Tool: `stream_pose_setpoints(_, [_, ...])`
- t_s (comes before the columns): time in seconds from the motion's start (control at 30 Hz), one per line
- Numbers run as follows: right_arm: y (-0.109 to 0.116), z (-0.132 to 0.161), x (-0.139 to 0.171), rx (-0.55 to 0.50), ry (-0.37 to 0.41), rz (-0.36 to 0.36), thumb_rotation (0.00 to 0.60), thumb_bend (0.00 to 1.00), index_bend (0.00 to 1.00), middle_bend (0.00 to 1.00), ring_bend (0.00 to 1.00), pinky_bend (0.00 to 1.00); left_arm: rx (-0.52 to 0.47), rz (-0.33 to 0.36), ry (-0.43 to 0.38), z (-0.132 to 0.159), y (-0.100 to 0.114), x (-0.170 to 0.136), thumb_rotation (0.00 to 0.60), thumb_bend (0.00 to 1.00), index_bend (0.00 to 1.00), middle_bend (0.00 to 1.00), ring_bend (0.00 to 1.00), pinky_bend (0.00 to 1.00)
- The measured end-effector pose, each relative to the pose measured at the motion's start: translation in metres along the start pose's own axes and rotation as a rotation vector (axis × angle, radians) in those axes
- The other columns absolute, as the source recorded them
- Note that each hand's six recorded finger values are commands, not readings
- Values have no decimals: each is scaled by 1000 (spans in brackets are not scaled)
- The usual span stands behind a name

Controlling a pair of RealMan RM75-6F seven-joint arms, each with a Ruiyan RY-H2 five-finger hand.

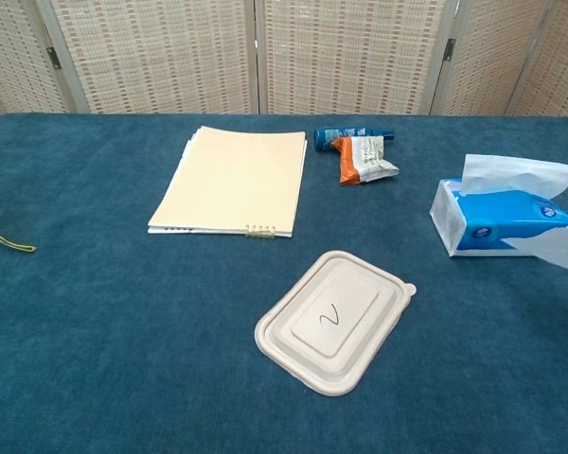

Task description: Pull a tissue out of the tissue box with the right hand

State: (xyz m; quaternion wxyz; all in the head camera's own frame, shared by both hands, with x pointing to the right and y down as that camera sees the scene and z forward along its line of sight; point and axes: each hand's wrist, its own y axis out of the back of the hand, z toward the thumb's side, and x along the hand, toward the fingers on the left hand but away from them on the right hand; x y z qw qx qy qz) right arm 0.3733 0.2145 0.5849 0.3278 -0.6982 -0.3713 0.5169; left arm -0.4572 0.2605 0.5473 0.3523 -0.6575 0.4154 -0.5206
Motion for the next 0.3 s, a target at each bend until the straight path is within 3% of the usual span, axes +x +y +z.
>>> stream_pose_setpoints(0.13, [-1, -5, 3, 19, -12, 13, 600, 97, 0, 0, 0, 0, 3, 1, 0, 0, 0, 0, 600, 291, 0, 0, 0, 125])
stream_pose_setpoints(0.3, [0, -5, 4, 19, -10, 9, 600, 90, 0, 0, 0, 0, 5, -2, -3, 1, -2, 0, 600, 291, 0, 0, 0, 126])
